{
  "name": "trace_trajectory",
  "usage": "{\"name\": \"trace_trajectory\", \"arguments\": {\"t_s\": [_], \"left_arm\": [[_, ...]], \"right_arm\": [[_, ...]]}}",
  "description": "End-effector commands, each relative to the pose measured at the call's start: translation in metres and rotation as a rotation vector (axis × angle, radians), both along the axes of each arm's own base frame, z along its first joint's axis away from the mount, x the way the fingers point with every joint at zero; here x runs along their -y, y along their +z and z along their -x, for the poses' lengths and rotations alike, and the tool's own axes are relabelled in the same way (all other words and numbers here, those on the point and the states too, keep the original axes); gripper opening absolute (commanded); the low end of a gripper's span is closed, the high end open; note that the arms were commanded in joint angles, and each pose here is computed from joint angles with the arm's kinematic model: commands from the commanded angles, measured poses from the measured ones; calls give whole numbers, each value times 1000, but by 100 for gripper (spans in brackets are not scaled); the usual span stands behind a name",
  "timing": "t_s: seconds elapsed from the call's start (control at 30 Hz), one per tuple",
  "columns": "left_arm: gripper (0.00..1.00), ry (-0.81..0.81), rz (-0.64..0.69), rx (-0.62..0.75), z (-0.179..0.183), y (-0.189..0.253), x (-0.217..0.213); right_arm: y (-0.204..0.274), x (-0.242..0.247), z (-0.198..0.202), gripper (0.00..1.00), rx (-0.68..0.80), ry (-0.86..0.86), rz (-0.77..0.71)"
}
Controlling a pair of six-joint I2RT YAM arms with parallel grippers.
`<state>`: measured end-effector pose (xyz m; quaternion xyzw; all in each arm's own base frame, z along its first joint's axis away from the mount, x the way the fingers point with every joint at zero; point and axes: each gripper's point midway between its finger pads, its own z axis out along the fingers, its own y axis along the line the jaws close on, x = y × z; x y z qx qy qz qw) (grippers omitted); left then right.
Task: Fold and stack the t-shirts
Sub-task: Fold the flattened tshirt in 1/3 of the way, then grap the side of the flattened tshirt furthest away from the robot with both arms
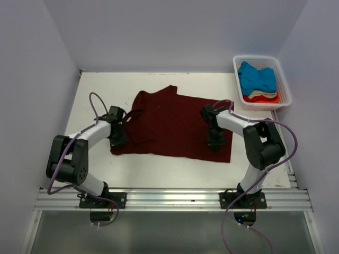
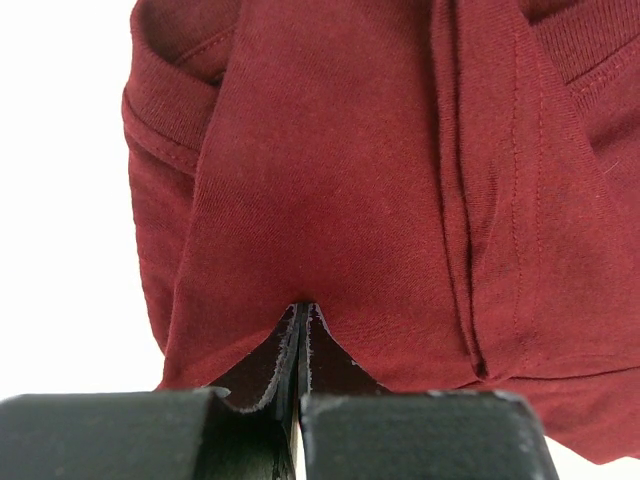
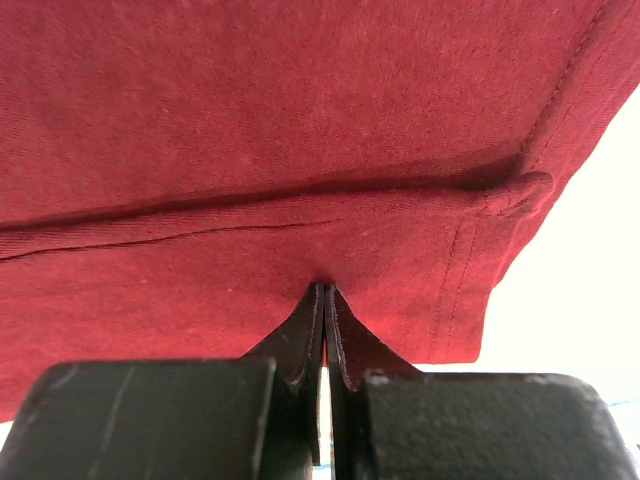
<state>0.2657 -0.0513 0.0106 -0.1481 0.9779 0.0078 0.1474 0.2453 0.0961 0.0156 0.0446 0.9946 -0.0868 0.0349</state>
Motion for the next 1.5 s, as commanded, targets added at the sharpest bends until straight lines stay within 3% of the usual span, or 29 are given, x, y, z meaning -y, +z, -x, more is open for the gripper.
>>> {"name": "trace_trajectory", "arguments": {"t_s": [0.0, 0.3, 0.47, 0.67, 0.87, 1.1, 1.47], "left_arm": [[0, 36, 84, -181, 50, -22, 12], [0, 76, 141, -175, 70, -10, 18], [0, 63, 127, -68, 53, 21, 15], [0, 37, 132, 211, -12, 91, 18], [0, -45, 174, 357, -58, 112, 33], [0, -139, 219, 335, -76, 84, 50], [0, -259, 314, 380, -92, 75, 76]], "right_arm": [[7, -2, 6, 0, 5, 25, -26], [5, -2, 16, 0, -3, 23, -49], [24, -7, 4, 0, 71, 60, -86], [78, -88, -39, 0, 290, 155, -508], [104, -170, -65, 0, 346, 236, -829], [53, -201, -85, 0, 263, 224, -747], [19, -189, -83, 0, 245, 182, -623]]}}
